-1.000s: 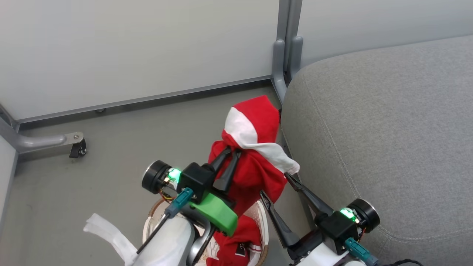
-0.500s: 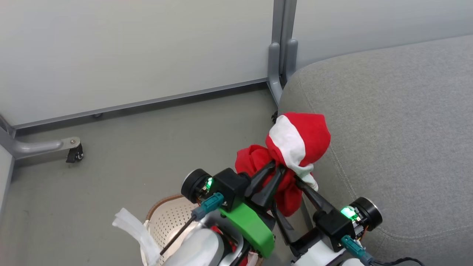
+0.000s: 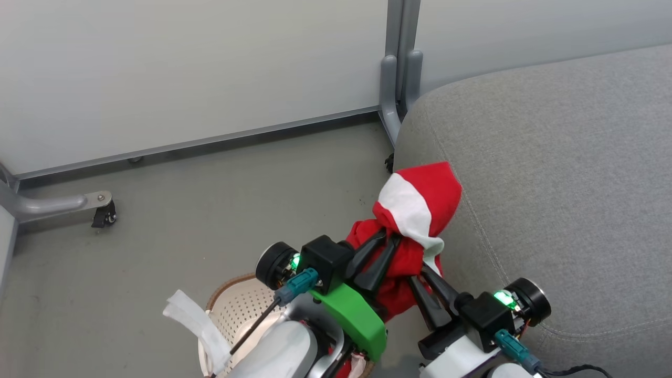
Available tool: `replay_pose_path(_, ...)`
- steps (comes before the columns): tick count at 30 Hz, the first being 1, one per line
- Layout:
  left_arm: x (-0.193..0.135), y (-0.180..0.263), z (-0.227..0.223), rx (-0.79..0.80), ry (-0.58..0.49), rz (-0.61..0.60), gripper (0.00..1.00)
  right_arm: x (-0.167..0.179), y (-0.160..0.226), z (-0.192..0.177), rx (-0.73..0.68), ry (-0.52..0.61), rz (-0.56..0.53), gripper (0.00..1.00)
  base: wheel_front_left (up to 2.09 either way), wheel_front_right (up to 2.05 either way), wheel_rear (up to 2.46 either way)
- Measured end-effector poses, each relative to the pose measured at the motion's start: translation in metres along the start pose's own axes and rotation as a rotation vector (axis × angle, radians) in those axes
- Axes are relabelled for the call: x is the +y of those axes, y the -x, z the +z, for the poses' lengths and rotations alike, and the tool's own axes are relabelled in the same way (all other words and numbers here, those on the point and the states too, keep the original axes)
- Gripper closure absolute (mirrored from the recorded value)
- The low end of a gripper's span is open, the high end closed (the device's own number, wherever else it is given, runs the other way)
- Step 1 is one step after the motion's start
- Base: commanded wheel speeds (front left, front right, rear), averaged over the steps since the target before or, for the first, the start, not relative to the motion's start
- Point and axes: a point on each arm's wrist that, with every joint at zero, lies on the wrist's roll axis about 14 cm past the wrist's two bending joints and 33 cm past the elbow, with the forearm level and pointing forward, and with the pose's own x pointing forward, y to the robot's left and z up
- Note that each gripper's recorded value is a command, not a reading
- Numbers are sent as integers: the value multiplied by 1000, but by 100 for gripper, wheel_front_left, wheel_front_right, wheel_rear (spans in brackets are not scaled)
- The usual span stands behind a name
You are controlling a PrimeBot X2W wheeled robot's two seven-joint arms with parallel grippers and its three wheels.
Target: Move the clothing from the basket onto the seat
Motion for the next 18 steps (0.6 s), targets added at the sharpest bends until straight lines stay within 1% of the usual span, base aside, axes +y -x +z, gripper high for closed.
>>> replay_pose_path(5,8,1,-8,21,-8,23,100,-9,3,0,-1,-10,-33,100,0,0,0)
replay_pose_path(11,10,0,-15,43,-30,21,100,-25,7,2,-8,-23,-87,100,0,0,0)
replay_pose_path(12,10,0,-16,46,-33,19,78,-27,8,3,-11,-24,-93,100,0,0,0)
replay_pose_path(13,10,0,-17,50,-37,17,63,-29,8,4,-15,-25,-99,100,0,0,0)
replay_pose_path(14,10,0,-18,54,-43,16,9,-30,9,4,-15,-27,-103,100,0,0,0)
replay_pose_path(15,11,1,-19,59,-47,17,0,-31,9,4,-16,-29,-108,100,0,0,0)
replay_pose_path(18,13,1,-21,65,-52,27,0,-36,12,4,-16,-35,-126,100,0,0,0)
